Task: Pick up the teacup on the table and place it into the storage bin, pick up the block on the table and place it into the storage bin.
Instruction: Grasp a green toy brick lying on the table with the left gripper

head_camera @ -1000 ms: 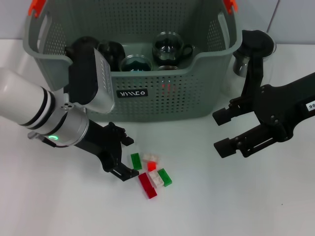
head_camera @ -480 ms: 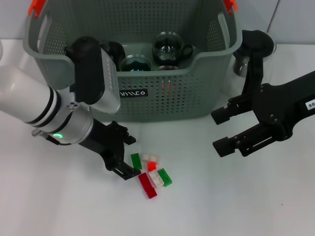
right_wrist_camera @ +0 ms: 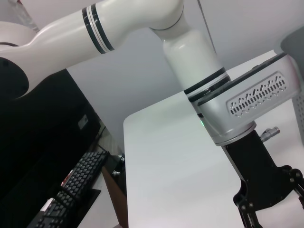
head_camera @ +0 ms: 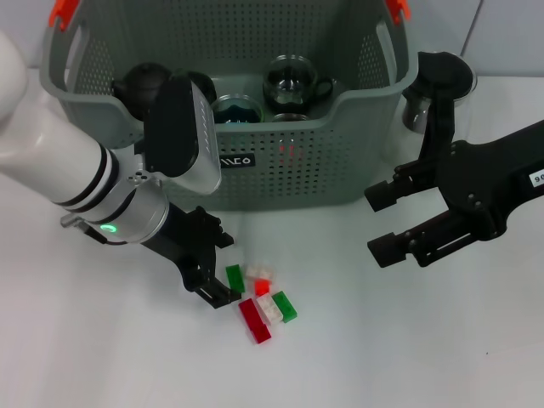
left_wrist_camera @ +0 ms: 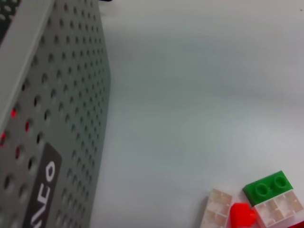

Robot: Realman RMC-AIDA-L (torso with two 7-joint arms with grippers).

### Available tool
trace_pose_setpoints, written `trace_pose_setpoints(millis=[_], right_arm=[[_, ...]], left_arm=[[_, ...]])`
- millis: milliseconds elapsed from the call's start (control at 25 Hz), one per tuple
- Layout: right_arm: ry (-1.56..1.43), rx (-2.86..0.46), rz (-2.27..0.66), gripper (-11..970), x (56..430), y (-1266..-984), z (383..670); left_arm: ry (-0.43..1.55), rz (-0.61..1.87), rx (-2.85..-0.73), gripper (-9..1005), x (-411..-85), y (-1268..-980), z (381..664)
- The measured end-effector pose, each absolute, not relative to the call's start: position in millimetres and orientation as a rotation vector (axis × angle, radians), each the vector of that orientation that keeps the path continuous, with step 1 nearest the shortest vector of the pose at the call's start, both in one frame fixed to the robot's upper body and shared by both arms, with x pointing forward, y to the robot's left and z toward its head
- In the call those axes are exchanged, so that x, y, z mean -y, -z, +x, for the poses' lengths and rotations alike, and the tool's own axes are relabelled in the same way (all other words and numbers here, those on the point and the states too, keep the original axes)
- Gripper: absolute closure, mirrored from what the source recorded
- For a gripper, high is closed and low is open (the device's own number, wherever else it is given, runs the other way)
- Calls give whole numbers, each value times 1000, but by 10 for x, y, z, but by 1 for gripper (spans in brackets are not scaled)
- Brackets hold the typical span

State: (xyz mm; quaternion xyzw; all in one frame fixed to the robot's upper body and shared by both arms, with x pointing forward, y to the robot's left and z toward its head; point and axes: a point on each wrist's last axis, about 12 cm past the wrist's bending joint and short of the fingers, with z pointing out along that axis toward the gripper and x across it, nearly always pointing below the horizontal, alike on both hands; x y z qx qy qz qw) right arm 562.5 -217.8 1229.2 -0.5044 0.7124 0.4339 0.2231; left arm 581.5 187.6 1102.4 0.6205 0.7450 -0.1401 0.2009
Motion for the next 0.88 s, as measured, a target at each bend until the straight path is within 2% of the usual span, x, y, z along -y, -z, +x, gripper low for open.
trace_pose_setpoints(millis=[880], right_arm=[[-1197,-1957,-1376,60,2204,-12302,5631]], left_arm=[[344,1775,-2087,122,-1803,-10973,5829]])
